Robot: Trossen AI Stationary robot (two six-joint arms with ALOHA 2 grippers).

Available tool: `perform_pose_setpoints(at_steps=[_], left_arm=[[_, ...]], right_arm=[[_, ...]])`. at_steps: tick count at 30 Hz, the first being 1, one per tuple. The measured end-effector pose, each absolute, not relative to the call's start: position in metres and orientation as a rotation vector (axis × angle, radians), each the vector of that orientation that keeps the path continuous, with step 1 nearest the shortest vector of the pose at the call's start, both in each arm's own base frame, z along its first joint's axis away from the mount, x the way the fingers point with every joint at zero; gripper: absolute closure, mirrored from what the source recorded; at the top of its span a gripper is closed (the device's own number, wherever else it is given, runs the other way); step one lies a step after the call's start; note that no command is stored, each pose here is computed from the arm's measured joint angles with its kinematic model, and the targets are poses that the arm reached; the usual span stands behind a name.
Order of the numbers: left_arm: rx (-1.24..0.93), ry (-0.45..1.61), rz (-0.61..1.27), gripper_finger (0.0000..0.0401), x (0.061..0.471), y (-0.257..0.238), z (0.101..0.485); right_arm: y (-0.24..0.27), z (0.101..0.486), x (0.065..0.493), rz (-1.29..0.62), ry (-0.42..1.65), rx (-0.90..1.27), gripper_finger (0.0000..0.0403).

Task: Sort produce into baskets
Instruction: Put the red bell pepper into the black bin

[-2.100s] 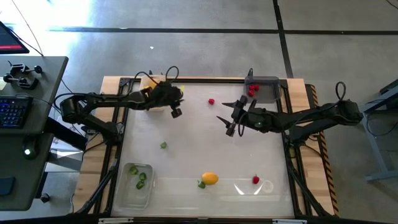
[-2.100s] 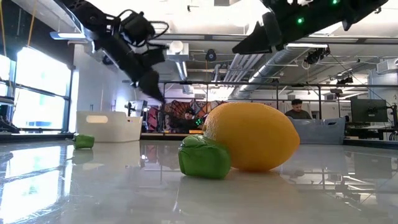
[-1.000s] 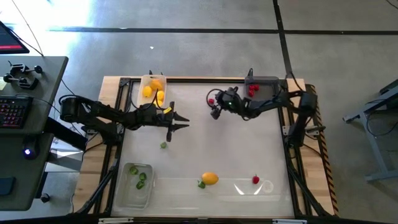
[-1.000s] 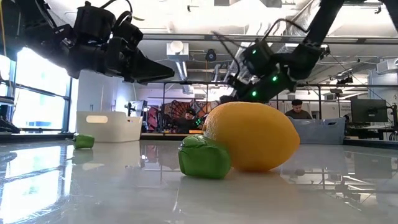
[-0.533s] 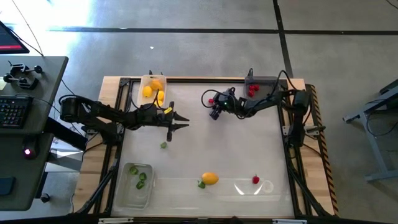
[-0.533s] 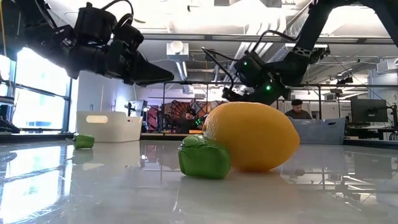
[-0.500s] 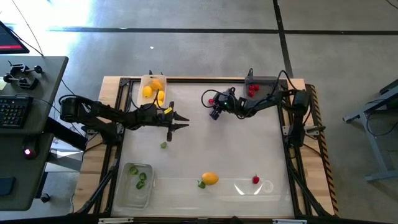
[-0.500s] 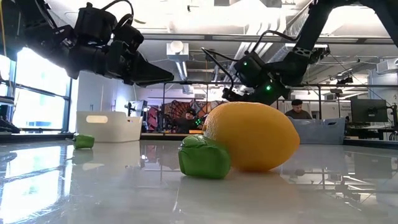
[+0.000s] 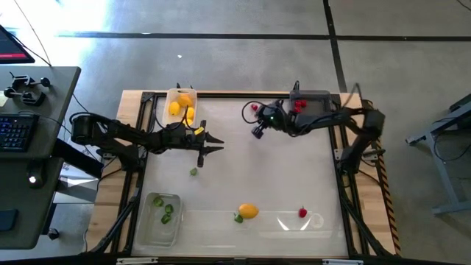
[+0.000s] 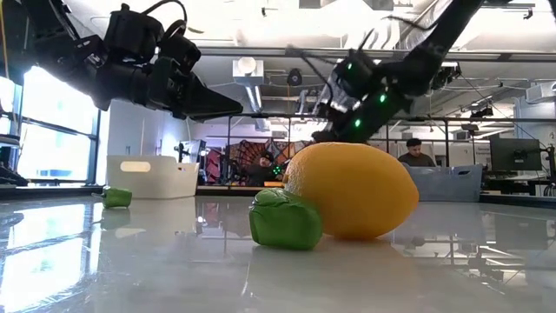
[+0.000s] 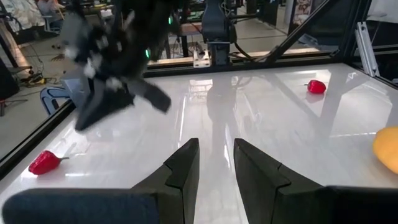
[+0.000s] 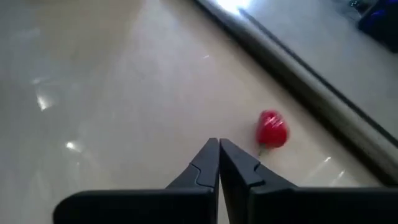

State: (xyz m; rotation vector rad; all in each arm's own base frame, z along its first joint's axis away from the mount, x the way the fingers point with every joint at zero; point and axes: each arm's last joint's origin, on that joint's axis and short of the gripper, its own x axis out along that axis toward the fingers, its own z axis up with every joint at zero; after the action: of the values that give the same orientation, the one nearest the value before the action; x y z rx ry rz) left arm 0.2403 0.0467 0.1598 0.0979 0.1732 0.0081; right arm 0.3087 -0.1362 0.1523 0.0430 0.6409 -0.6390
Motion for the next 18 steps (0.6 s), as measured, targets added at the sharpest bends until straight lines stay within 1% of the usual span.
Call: perform_pose_setpoints(at_steps=[4,8,12,18], left_arm=[[0.098,0.174,0.01,0.0316,0.24,0.047,0.16],[0.098,0.174,0.01,0.0316,0.24,0.047,0.16],[0.098,0.173,0.01,0.0316,0.24,0.047,0.16],[0.099,0.167,0.01,0.0316,0.24,0.047,0.16]], right_arm=[[-0.134,0.172,0.304,-0.673,0.584,0.068,0.0401],[-0.137,0.168,0.303,-0.694,0.581,0.126,0.0387],[-0.144,0.156,0.302,-0.717,0.614,0.14,0.0358],[-0.158,0.14,0.303,-0.705,0.639,0.108,0.03]])
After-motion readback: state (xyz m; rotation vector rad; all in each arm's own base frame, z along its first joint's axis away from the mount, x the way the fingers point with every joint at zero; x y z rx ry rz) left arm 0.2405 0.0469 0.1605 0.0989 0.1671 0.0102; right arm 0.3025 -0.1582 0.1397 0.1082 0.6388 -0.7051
